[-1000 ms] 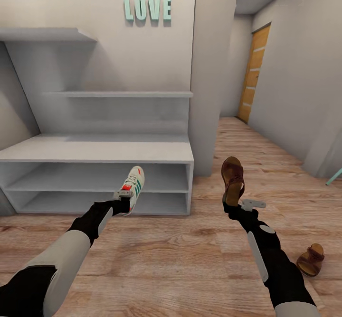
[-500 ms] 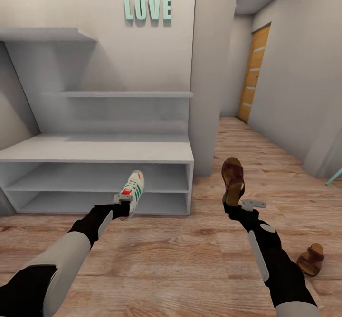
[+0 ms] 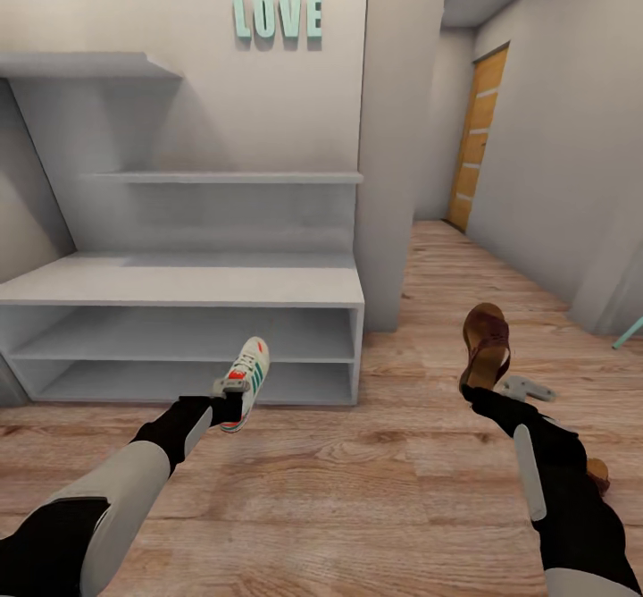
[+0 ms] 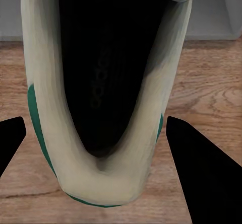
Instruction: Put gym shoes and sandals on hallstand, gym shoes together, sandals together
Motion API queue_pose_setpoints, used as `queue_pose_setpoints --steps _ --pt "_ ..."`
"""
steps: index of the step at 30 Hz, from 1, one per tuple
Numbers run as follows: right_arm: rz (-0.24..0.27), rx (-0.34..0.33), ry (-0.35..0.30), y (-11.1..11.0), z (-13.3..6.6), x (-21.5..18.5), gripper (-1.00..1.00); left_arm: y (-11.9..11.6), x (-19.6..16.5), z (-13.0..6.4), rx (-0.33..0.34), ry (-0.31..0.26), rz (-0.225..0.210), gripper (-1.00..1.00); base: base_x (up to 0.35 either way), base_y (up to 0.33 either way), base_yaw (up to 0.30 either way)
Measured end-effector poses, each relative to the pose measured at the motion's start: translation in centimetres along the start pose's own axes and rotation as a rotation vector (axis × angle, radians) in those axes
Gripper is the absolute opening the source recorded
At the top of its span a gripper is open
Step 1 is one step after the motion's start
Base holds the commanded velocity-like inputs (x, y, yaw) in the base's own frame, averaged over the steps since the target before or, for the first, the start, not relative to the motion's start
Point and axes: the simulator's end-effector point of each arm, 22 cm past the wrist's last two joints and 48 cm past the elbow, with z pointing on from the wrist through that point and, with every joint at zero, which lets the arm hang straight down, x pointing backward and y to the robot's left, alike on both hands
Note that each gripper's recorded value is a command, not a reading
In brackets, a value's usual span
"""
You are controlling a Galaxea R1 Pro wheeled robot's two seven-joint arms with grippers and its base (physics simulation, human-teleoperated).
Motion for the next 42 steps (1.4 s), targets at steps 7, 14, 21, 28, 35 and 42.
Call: queue_pose_setpoints --steps 7,14,21,28,35,42 --pt "0.010 0.022 0.006 -1.1 0.4 0.4 -1.00 0.2 1.0 0.8 -0.002 0.020 -0.002 -1.00 0.000 0.000 0.000" --pt "0.003 0.034 0.043 -1.5 1.6 2.3 -1.00 0.3 2.5 2.3 -0.002 0.047 -0.004 -1.00 0.000 0.000 0.000" --pt "-0.005 0.047 0.081 -1.9 2.8 4.4 -1.00 0.5 2.2 3.6 -0.005 0.035 -0.003 -1.00 0.000 0.000 0.000" --pt "-0.013 0.059 0.117 -2.3 4.0 6.4 -1.00 0.7 2.3 4.8 -0.007 0.032 -0.002 -1.00 0.000 0.000 0.000" --pt "-0.020 0.070 0.148 -2.7 4.9 8.2 -1.00 0.8 3.8 6.2 -0.007 0.058 -0.004 -1.00 0.000 0.000 0.000" --pt "-0.023 0.072 0.157 -2.8 5.1 8.6 -1.00 0.8 4.1 6.5 -0.008 0.065 -0.004 -1.00 0.000 0.000 0.000"
